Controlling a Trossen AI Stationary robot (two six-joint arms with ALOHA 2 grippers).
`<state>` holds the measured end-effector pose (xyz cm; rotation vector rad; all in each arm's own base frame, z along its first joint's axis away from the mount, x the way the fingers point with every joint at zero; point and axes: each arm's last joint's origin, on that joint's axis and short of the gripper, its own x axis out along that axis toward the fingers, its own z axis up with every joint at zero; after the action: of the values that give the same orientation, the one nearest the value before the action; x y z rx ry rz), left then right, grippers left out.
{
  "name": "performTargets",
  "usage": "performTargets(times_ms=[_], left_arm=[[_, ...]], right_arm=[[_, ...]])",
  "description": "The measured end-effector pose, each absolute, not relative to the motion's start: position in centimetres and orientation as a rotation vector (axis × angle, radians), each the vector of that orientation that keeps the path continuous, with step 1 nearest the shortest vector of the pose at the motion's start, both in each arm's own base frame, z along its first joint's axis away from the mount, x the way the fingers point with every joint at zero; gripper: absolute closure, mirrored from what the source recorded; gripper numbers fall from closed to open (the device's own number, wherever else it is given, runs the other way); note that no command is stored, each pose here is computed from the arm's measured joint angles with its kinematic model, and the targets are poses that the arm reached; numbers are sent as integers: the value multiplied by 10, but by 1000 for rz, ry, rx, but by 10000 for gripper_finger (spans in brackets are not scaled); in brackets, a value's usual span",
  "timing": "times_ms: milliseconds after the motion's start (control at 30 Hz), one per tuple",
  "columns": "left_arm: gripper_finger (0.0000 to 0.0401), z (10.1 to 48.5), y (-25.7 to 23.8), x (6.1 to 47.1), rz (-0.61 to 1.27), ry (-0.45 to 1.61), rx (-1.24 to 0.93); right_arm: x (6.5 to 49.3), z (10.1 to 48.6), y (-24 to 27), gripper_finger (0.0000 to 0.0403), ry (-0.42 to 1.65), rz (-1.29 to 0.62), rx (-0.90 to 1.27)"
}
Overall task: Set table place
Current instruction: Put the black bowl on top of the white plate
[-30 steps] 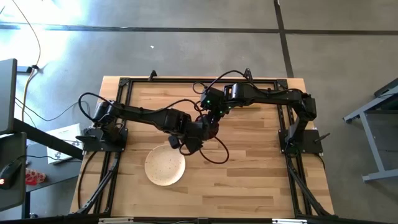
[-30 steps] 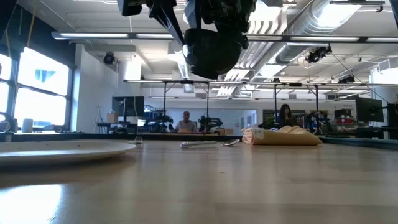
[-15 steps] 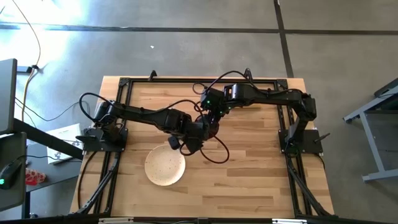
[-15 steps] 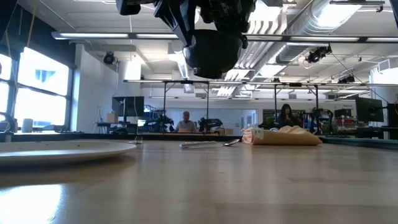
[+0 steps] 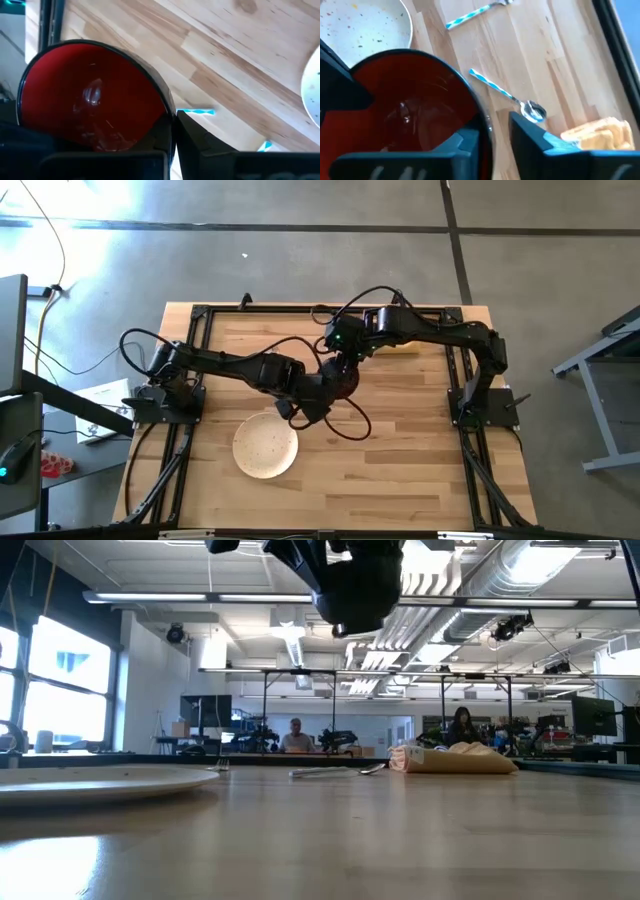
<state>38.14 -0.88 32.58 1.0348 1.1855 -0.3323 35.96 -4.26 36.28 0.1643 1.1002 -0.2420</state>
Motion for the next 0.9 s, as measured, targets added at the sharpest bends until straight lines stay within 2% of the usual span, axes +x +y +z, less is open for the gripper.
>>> performTargets(times_ms=[167, 433, 900], left_arm=[[401, 337, -6, 381, -314, 1161, 1046], [400, 341, -4, 381, -334, 1152, 1031], [400, 340, -5, 378, -376, 1163, 1000]], right_arm=[[355, 380, -40, 268, 1082, -246, 160], [353, 379, -40, 217, 1100, -268, 134], [355, 380, -38, 206, 1089, -256, 105]])
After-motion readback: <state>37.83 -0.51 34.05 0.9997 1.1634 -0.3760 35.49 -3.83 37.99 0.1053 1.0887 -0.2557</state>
